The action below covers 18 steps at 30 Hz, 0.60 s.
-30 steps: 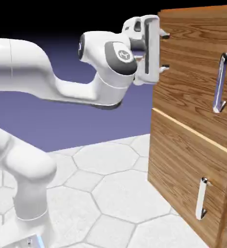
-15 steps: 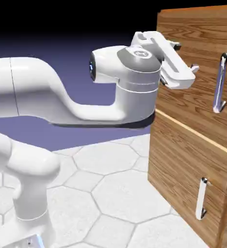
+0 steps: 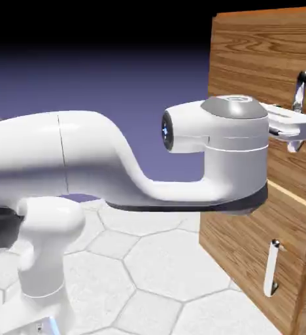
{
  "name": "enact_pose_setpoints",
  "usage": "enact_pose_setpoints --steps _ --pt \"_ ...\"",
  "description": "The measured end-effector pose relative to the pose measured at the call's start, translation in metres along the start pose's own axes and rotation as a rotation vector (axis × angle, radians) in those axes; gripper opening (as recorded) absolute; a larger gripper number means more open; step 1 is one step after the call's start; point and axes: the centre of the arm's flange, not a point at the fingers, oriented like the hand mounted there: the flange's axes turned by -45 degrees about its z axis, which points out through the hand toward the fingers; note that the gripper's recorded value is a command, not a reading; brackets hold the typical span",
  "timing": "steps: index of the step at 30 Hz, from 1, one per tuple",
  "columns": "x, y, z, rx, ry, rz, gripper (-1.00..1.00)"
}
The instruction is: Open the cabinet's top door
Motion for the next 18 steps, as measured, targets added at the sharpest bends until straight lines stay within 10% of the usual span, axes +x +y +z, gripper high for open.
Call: enact_pose_setpoints --steps 18 --pt "0.000 0.061 -0.111 0.303 0.000 0.000 -1.00"
